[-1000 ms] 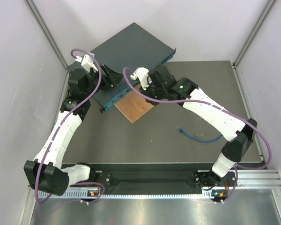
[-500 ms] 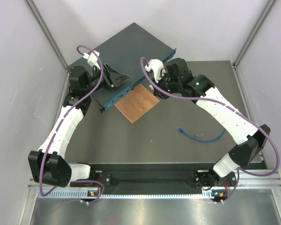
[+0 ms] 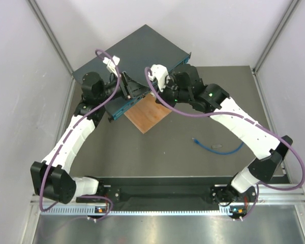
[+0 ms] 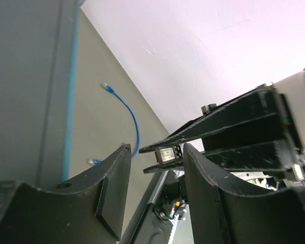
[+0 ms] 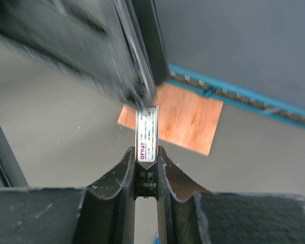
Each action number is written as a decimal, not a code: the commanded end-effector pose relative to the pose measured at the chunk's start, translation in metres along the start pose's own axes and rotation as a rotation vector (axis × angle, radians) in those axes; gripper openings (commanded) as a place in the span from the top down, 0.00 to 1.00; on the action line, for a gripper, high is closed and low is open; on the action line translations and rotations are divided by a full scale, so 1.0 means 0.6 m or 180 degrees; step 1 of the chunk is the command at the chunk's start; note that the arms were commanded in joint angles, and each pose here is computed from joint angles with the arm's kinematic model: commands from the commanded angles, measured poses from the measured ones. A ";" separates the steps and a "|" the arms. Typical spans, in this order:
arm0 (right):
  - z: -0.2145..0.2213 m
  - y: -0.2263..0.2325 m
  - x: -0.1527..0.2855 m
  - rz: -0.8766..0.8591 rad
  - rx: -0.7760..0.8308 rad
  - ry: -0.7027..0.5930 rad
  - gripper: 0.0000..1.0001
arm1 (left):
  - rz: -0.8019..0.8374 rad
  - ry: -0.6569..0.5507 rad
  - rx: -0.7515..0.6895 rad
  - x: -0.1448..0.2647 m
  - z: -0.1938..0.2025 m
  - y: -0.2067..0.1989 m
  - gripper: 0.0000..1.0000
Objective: Insert the plug into the switch port
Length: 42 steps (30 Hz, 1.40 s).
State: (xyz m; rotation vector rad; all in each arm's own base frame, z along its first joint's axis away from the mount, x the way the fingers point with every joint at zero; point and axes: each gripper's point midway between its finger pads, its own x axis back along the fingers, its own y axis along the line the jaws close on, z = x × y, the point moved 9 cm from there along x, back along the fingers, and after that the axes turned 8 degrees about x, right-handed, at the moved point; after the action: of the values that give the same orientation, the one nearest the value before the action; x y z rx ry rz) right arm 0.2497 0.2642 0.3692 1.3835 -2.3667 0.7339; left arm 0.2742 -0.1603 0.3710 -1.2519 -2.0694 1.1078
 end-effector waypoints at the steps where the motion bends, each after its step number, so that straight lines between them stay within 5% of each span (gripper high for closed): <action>1: -0.059 -0.009 0.022 0.0229 0.0179 -0.0417 1.00 | 0.0130 -0.0078 -0.0107 0.003 0.003 -0.035 0.50; 8: -0.077 0.007 0.023 0.0272 0.0354 -0.0520 1.00 | 0.0065 -0.0099 0.0034 -0.005 0.013 -0.033 0.53; 13: -0.080 0.007 0.023 0.0346 0.0373 -0.0508 1.00 | 0.0130 -0.0094 0.0149 -0.006 0.016 -0.033 0.83; 16: -0.071 0.006 0.022 0.0404 0.0399 -0.0451 0.79 | 0.0121 -0.0103 0.0255 -0.006 0.018 -0.030 1.00; 18: -0.065 0.008 0.032 0.0414 0.0453 -0.0460 0.61 | 0.0122 -0.0153 0.0271 -0.007 0.015 -0.029 1.00; 32: -0.026 0.022 0.056 0.0396 0.0686 -0.0746 0.42 | 0.0227 -0.0144 0.0550 -0.010 0.018 -0.023 1.00; 37: -0.042 0.022 0.051 0.0309 0.0713 -0.0865 0.42 | 0.0266 -0.0133 0.0586 -0.008 0.020 -0.026 1.00; 42: -0.047 0.019 0.041 0.0289 0.0715 -0.0870 0.54 | 0.0317 -0.0101 0.0583 -0.005 0.021 -0.032 1.00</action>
State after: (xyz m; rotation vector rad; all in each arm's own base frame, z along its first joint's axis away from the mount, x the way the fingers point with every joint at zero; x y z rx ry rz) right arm 0.2245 0.2608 0.3756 1.5068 -2.5321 0.9420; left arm 0.2625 -0.1745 0.3667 -1.1619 -1.8757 1.3393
